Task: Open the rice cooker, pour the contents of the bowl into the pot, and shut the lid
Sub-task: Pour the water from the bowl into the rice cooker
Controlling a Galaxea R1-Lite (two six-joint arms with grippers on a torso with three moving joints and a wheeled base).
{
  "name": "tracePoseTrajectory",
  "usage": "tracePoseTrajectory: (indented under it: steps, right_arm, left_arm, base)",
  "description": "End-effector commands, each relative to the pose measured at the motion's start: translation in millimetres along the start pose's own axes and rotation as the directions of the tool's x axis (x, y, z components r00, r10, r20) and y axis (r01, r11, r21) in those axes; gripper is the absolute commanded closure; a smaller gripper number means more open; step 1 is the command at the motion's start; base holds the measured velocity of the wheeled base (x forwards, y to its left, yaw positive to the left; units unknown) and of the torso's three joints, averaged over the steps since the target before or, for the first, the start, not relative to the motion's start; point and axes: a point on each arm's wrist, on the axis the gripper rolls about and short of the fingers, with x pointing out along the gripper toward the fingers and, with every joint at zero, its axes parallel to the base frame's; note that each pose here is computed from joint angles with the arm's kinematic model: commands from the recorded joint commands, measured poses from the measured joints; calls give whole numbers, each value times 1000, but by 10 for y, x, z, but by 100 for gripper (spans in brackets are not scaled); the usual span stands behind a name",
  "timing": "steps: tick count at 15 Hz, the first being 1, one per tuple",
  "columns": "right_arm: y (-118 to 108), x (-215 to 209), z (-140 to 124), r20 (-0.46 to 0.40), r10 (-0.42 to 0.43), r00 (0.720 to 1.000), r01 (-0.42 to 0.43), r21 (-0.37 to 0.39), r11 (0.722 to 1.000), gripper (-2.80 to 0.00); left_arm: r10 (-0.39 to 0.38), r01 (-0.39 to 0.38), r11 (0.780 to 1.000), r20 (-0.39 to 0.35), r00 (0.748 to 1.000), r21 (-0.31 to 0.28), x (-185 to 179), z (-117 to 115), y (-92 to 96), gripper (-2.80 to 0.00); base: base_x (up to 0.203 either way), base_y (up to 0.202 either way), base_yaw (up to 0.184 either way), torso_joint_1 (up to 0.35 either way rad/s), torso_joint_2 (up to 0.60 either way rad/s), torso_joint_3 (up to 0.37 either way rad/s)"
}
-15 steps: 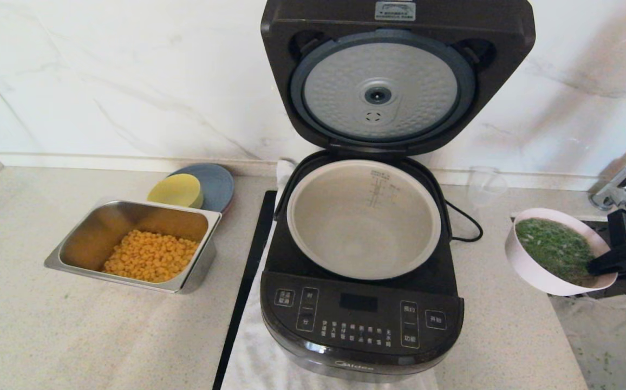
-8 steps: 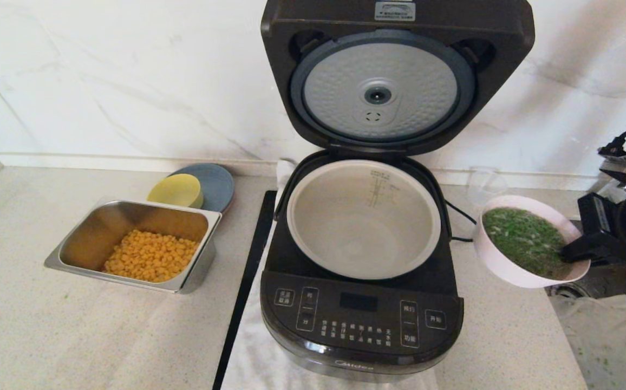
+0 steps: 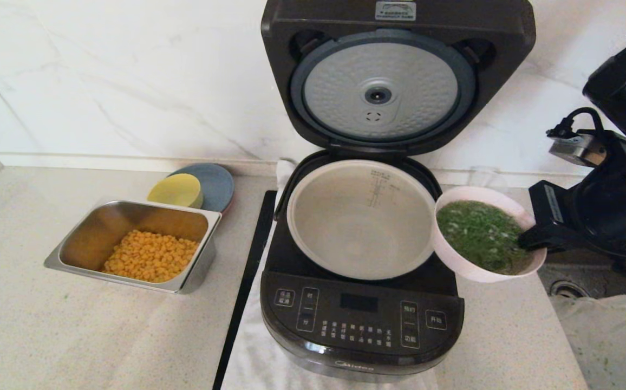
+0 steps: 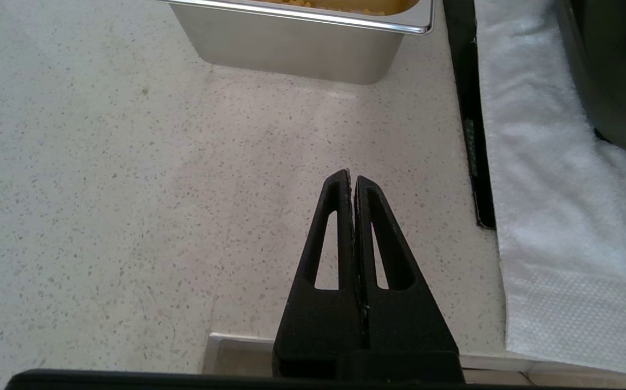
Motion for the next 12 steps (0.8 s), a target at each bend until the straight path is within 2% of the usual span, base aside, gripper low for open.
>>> tracePoseTrajectory:
  steps: [1,9,12]
  right_arm:
    - [152,70,-11,-32,14,999,-15,-26,1000,0]
    - [620,345,17,-80,37,996,-43,-73,996,0]
    - [728,448,-12,-48,23,999,-28,-97,995,0]
  left_arm:
    - [0,0,1000,1,1000,0,-1,0,0,0]
    - [0,0,1000,1,1000,0,-1,0,0,0]
    - [0,0,1000,1,1000,0,-1,0,0,0]
  base:
    - [0,0,0,0,0,0]
    - [0,0,0,0,0,0]
    - [0,0,0,0,0,0]
